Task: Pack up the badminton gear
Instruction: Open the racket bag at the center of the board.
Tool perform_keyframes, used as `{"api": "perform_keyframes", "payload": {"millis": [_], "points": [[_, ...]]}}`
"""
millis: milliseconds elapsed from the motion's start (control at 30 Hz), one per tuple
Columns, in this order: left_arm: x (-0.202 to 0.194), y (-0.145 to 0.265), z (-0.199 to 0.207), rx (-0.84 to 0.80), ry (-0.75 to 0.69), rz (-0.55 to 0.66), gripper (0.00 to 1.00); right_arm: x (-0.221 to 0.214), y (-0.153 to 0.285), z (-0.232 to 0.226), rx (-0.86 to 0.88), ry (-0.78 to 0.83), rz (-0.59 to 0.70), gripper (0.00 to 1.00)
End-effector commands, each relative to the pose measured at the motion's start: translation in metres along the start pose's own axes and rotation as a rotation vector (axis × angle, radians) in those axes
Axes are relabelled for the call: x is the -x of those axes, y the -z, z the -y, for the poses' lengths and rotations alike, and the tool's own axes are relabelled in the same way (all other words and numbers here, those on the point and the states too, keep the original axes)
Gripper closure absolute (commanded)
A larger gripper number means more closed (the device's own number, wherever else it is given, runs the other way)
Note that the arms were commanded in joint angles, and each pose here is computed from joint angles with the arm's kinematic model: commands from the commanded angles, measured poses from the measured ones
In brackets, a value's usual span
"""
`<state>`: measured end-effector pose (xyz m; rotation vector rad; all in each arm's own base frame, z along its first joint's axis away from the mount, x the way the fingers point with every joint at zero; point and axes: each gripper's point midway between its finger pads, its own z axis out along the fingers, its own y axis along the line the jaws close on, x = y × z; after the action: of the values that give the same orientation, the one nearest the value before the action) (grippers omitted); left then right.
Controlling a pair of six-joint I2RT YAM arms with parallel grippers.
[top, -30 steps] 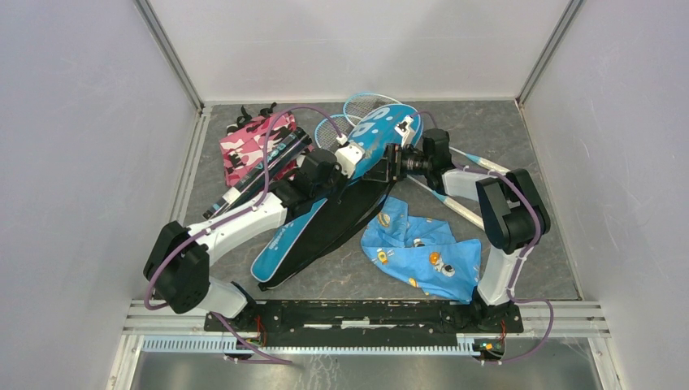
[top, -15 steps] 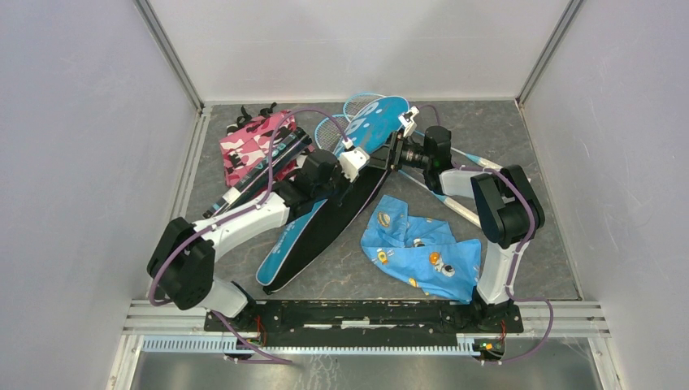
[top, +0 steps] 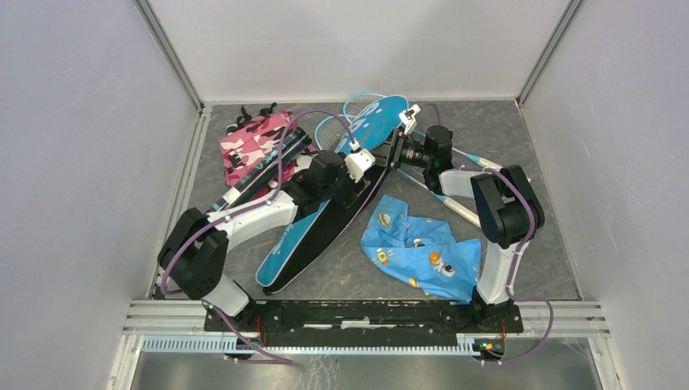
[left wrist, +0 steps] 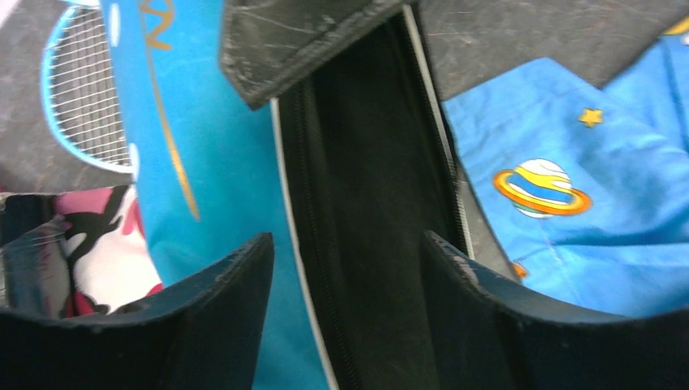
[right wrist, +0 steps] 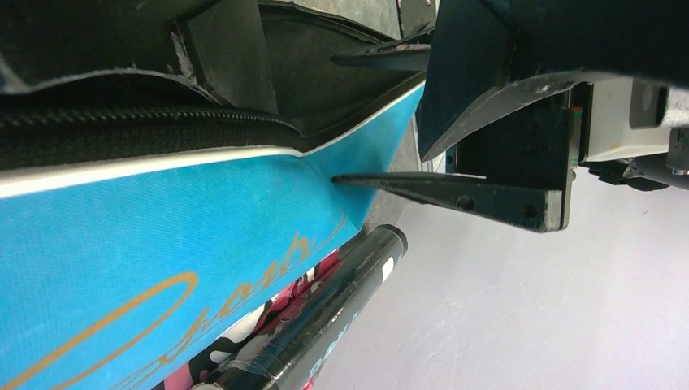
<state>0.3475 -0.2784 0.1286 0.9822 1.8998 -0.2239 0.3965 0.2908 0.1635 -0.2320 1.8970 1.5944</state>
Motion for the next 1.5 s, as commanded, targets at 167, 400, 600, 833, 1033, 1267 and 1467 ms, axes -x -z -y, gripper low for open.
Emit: {"api": "perform_keyframes", "payload": {"millis": [167,400,600,833,1033,1267,1467], "points": [[0.028,-0.008,-0.043,0.226,-0.089,0.095,0.08,0.012,-0.003,-0.024,0.069,0.069,-0.005,0.32],[0.024,-0.008,-0.051,0.296,-0.121,0.139,0.00,0.010,-0.003,-0.023,0.066,0.061,-0.014,0.32],[0.021,-0.011,-0.051,0.316,-0.159,0.183,0.00,0.011,-0.003,-0.026,0.071,0.067,-0.019,0.33],[0.022,-0.014,-0.047,0.306,-0.188,0.246,0.00,0.012,-0.003,-0.031,0.088,0.073,-0.035,0.32],[0.027,-0.009,-0.054,0.366,-0.191,0.315,0.00,0.008,-0.004,-0.028,0.094,0.051,-0.054,0.32],[0.026,-0.008,-0.052,0.376,-0.216,0.353,0.00,0.006,-0.004,-0.028,0.104,0.035,-0.058,0.33],[0.025,-0.010,-0.045,0.356,-0.235,0.397,0.00,0.011,-0.004,-0.034,0.120,0.028,-0.052,0.33]]}}
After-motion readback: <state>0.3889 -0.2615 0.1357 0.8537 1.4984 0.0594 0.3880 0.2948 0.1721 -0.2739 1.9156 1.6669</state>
